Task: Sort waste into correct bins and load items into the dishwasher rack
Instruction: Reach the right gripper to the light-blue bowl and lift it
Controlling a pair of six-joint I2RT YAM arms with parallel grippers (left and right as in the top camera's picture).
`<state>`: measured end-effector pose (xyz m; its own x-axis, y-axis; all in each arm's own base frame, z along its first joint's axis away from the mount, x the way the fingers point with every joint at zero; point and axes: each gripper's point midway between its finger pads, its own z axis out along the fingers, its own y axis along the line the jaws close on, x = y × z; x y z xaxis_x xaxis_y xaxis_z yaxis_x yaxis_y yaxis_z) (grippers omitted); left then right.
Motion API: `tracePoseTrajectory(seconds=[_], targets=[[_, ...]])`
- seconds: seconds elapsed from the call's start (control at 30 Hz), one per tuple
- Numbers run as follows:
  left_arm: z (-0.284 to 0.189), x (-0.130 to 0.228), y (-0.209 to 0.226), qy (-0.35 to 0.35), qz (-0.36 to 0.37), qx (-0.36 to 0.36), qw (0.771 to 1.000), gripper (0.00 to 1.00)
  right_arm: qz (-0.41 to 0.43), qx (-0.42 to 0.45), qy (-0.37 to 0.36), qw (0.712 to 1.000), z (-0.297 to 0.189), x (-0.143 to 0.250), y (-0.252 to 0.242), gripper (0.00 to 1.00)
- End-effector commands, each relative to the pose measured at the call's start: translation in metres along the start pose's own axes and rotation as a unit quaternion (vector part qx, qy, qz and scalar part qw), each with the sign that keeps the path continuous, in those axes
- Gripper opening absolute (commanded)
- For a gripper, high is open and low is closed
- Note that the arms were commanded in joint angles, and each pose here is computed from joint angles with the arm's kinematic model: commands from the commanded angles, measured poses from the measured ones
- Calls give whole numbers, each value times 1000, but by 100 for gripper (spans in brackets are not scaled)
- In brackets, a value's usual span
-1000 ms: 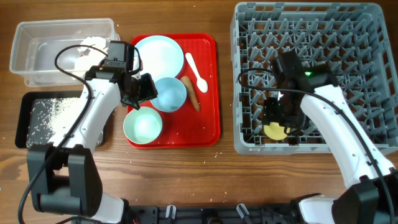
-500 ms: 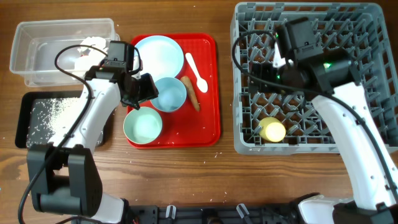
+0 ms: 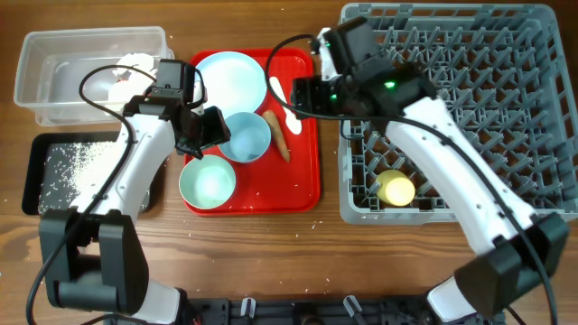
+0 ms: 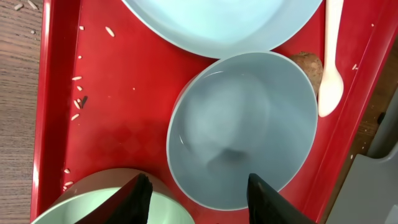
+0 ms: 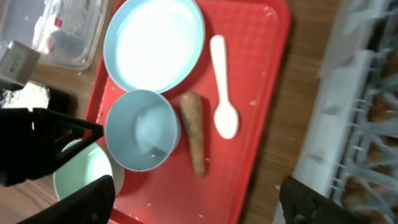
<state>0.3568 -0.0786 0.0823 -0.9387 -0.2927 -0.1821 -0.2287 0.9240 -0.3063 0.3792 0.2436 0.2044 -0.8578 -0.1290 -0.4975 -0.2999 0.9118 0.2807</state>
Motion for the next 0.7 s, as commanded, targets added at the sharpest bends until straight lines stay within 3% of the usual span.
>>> tracePoseTrajectory(seconds=[0.0, 0.23, 0.53, 0.63, 0.67], targets=[[-6, -6, 0, -13, 4, 0, 1000, 50, 24, -21, 22, 999, 27, 7, 19, 73], [-46, -39, 34, -72, -53, 0, 996, 54, 92, -12, 72, 993, 94, 36, 38, 40], [-60, -54, 84, -94, -120, -17, 988, 63, 124, 12, 128, 984, 150, 77, 41, 34], [-63, -56, 94, -98, -133, -20, 986, 72, 128, 21, 141, 981, 161, 87, 36, 30], [-63, -56, 95, -98, -133, -20, 986, 80, 129, 25, 148, 980, 167, 92, 34, 28]])
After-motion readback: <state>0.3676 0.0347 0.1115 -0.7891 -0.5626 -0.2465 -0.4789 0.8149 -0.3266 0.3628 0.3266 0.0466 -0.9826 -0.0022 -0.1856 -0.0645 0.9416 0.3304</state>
